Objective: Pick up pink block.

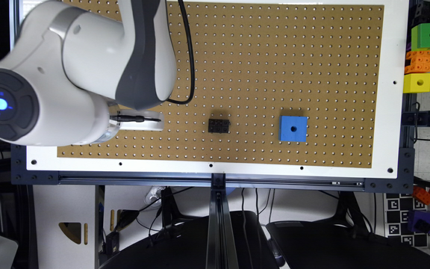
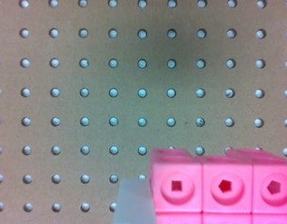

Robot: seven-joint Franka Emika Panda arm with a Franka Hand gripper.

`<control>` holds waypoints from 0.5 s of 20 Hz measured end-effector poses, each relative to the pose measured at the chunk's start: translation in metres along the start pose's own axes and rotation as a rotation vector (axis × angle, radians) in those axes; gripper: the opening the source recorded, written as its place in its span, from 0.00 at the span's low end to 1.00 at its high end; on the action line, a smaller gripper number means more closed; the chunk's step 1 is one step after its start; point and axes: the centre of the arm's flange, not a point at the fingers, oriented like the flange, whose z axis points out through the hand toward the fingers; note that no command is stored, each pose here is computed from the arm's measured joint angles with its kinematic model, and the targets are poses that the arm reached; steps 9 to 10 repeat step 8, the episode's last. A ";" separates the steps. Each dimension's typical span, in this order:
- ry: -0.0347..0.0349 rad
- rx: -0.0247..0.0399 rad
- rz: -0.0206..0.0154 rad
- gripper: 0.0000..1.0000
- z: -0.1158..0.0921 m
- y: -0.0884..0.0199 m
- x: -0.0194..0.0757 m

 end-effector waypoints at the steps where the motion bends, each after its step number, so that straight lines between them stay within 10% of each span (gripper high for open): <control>1: -0.0007 -0.0005 -0.0001 0.00 -0.003 0.000 -0.0003; 10: -0.0016 -0.0010 -0.0001 0.00 -0.003 0.000 -0.0005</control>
